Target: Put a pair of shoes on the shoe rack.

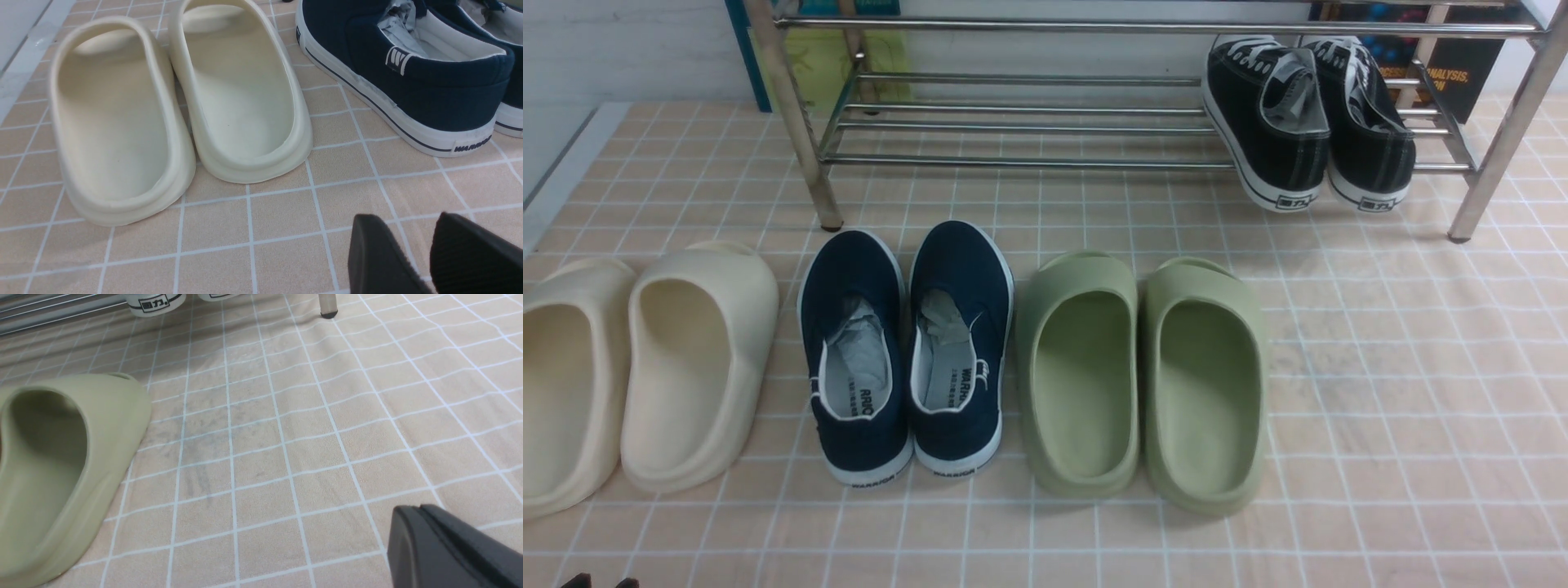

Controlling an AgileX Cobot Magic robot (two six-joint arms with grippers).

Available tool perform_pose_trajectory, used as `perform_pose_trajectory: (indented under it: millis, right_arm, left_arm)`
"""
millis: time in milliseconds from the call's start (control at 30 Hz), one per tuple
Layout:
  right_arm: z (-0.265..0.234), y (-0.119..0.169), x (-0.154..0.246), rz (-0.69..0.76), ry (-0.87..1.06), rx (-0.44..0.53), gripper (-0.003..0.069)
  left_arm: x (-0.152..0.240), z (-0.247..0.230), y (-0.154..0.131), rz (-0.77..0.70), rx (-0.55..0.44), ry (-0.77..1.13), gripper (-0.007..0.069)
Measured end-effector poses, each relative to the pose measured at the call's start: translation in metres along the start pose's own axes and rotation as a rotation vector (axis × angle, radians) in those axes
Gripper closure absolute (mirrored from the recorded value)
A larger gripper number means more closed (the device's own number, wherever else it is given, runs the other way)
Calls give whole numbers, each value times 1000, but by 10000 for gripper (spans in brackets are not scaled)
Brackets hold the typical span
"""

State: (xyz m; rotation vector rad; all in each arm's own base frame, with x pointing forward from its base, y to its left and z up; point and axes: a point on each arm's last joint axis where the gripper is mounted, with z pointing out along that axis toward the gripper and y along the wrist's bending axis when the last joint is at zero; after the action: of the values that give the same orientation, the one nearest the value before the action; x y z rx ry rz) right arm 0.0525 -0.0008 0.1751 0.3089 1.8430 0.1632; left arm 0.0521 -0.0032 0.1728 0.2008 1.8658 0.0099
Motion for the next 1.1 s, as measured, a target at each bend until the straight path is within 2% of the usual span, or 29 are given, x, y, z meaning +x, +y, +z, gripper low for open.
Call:
perform_pose_trajectory:
  millis: [267,533,1100]
  right_arm:
    - [0,1,1,-55,12,-35,664]
    - [0,-1,0,-37,-3,20,663]
    - [0,-2,0,-37,-3,21,651]
  left_arm:
    - [0,0,0,0,0,0,386]
    - [0,0,0,0,0,0,386]
    - [0,0,0,0,0,0,386]
